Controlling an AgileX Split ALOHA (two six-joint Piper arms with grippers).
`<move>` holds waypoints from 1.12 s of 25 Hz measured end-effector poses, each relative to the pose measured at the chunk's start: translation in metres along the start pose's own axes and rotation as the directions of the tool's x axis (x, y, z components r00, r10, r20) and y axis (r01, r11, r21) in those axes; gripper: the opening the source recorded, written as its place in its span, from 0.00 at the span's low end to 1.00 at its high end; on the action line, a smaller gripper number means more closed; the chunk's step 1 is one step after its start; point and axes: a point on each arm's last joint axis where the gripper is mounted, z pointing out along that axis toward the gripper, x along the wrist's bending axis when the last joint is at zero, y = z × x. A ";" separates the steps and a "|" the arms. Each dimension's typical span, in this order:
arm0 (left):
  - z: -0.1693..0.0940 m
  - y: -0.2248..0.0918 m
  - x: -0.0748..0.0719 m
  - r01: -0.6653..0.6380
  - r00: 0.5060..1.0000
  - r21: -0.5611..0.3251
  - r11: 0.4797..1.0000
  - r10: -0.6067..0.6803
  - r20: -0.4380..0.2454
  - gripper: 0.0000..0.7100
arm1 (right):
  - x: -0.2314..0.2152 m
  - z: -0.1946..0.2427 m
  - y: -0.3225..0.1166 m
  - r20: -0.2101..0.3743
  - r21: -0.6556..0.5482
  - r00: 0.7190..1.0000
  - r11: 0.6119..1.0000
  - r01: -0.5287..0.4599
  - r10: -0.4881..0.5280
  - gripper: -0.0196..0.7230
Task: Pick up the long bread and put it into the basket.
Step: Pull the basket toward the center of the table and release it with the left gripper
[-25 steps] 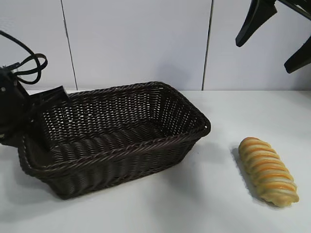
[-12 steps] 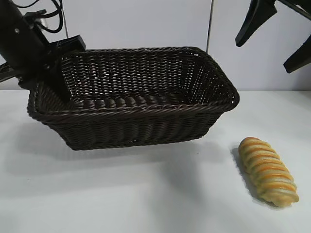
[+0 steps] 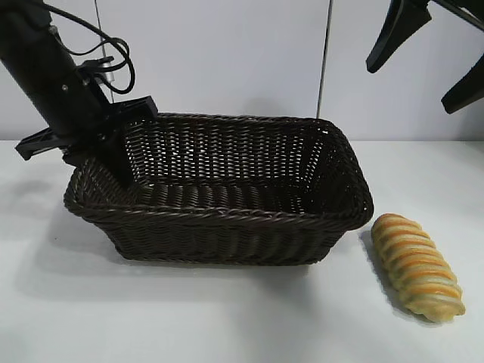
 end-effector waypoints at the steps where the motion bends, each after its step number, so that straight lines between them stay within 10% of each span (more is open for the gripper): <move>1: 0.001 0.000 0.000 0.000 1.000 0.001 1.000 0.000 0.000 0.14 | 0.000 0.000 0.000 0.000 0.000 1.000 1.000 0.000 0.000 0.92; 9: 0.001 0.000 0.000 0.001 1.000 -0.002 1.000 -0.001 0.001 0.18 | 0.000 0.000 0.000 0.000 -0.003 1.000 1.000 0.000 0.000 0.92; 17: 0.000 0.001 -0.002 0.015 1.000 -0.003 1.000 -0.015 0.017 0.82 | 0.000 0.000 0.000 0.000 -0.004 1.000 1.000 0.000 0.000 0.92; 28: -0.065 0.015 -0.009 -0.053 0.998 -0.041 0.998 0.051 -0.042 0.98 | 0.000 0.000 0.000 0.000 -0.002 1.000 1.000 0.000 0.000 0.92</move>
